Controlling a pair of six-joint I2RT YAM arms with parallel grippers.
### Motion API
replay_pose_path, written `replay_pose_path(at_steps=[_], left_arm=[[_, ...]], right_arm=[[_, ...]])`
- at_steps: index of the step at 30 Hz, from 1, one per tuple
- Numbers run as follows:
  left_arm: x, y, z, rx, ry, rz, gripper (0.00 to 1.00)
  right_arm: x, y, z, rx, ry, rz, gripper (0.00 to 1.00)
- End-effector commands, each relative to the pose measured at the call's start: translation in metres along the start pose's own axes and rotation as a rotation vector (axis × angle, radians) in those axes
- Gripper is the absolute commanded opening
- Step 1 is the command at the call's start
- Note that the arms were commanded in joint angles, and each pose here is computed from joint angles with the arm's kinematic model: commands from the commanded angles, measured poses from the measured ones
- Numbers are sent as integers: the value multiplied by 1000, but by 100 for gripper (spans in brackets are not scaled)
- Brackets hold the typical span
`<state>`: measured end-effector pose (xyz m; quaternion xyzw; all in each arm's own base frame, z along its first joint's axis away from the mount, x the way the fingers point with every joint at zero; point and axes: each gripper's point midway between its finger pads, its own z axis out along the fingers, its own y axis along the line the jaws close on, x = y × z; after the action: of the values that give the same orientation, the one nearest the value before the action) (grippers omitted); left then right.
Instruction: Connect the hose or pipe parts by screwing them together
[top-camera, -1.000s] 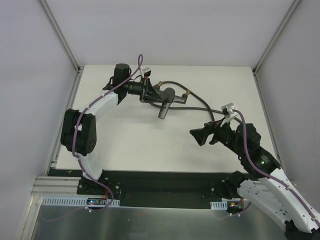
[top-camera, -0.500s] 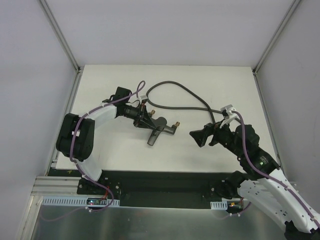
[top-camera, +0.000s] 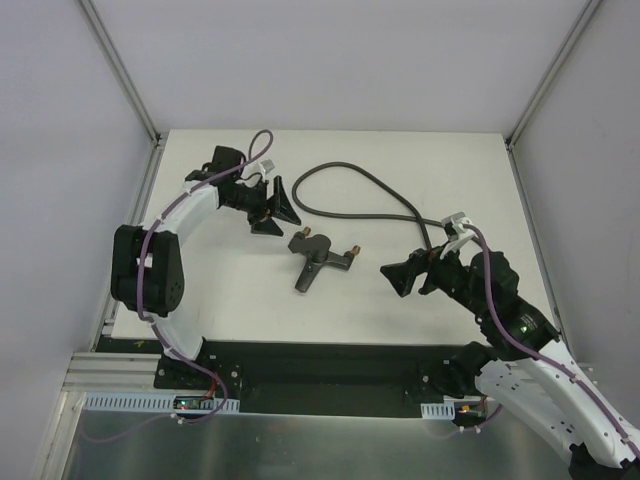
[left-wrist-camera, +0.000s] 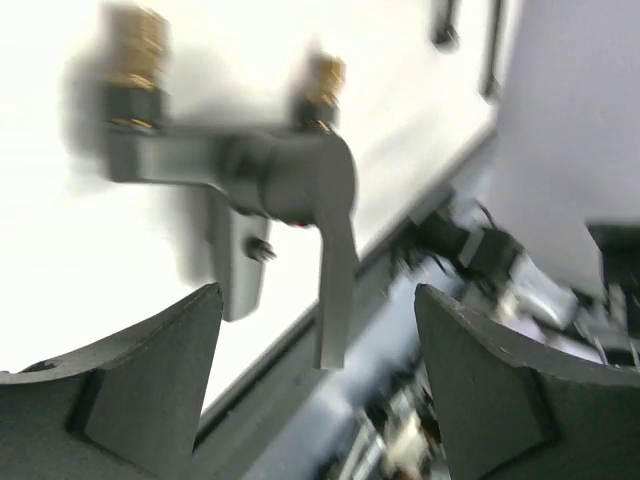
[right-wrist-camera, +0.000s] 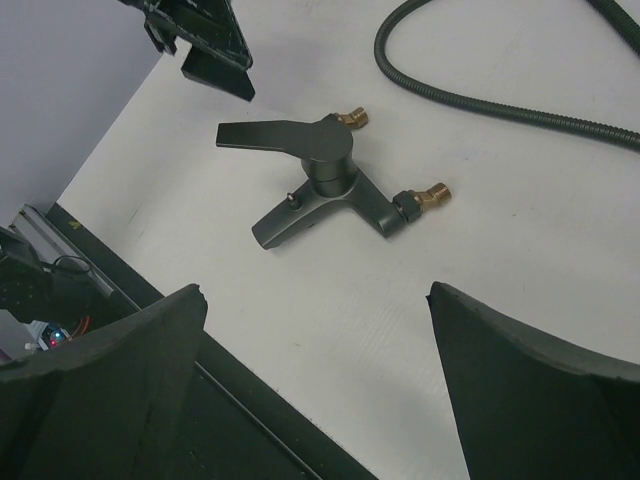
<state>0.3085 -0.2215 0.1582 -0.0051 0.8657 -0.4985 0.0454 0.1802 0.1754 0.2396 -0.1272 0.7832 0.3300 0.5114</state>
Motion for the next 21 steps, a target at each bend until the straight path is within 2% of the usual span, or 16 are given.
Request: replay_pose_path(at_steps=[1, 4, 7, 10, 11, 14, 15, 18, 21], left_arm=[[-38, 2, -47, -413, -272, 208, 79], [-43, -5, -59, -652, -384, 275, 82], [-27, -8, -57, -809, -416, 346, 84], [-5, -16, -53, -802, -459, 424, 84], [8, -29, -52, -761, -474, 472, 83], [39, -27, -44, -727, -477, 532, 78], [51, -14, -38, -743, -452, 537, 77], [76, -12, -28, -760, -448, 602, 76], [95, -15, -3, -724, -389, 668, 64]], right_arm=[[-10, 3, -5, 0, -28, 7, 96], [-9, 2, -5, 5, -23, 9, 96], [-9, 0, -6, 12, -26, 11, 96], [-9, 1, -6, 6, -24, 12, 96], [-9, 2, -6, 6, -25, 10, 96], [-9, 2, -6, 7, -22, 10, 96], [-9, 2, -6, 5, -23, 11, 96], [-8, 2, -6, 0, -19, 12, 96], [-9, 2, -6, 6, -24, 23, 96]])
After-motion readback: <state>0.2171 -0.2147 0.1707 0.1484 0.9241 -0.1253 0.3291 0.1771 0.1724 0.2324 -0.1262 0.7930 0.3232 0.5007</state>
